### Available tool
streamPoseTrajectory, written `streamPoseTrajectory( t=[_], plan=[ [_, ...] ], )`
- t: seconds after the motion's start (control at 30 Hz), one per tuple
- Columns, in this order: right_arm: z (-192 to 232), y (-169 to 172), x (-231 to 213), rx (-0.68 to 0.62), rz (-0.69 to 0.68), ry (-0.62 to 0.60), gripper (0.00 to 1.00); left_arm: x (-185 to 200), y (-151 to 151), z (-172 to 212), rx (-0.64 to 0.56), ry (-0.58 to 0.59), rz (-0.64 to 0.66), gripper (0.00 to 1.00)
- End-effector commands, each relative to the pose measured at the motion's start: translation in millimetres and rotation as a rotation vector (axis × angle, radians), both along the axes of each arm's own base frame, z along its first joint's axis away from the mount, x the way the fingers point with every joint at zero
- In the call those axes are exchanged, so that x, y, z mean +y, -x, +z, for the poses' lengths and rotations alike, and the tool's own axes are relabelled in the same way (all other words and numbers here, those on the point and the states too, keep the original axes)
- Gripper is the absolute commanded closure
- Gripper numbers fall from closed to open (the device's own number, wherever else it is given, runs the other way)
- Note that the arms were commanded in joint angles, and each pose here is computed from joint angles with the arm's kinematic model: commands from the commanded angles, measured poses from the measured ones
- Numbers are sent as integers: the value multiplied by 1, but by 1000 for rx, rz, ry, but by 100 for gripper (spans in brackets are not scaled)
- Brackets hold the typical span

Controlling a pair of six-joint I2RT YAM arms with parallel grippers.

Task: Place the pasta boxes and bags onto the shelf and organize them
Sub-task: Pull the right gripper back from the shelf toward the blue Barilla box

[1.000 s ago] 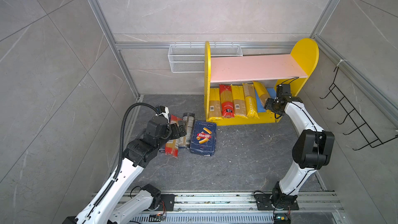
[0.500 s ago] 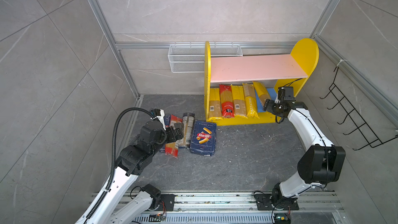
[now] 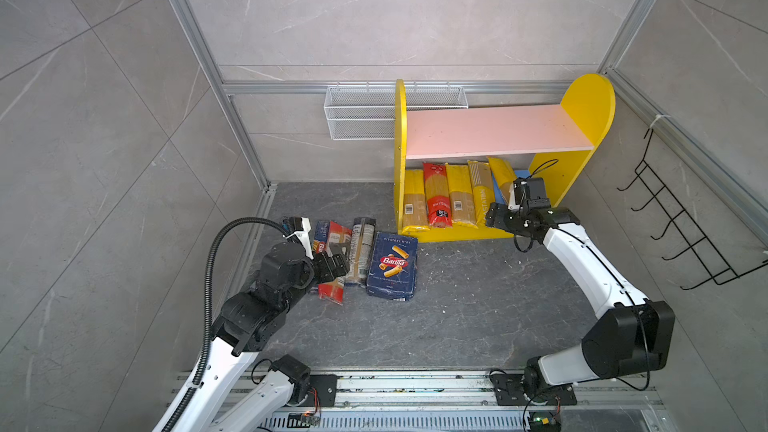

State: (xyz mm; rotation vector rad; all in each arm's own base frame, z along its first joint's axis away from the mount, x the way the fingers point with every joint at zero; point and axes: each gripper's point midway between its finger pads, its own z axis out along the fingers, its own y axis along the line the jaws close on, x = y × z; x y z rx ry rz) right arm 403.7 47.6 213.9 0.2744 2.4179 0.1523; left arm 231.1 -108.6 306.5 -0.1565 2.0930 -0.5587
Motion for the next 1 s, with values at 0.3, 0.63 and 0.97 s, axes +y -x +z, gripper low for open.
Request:
streamPoseTrajectory(
  t=[0.3, 0.63, 0.97],
  plan=[
    [-26, -14, 11, 67, -15, 110, 18, 10, 8, 1, -7, -5, 25, 0],
    [-22, -23, -17, 88, -92, 271, 18, 9, 3, -2, 0, -26, 30, 0],
    [-5, -13, -9, 49, -39, 222, 17, 10, 3, -9, 17, -30, 35, 0]
  ],
)
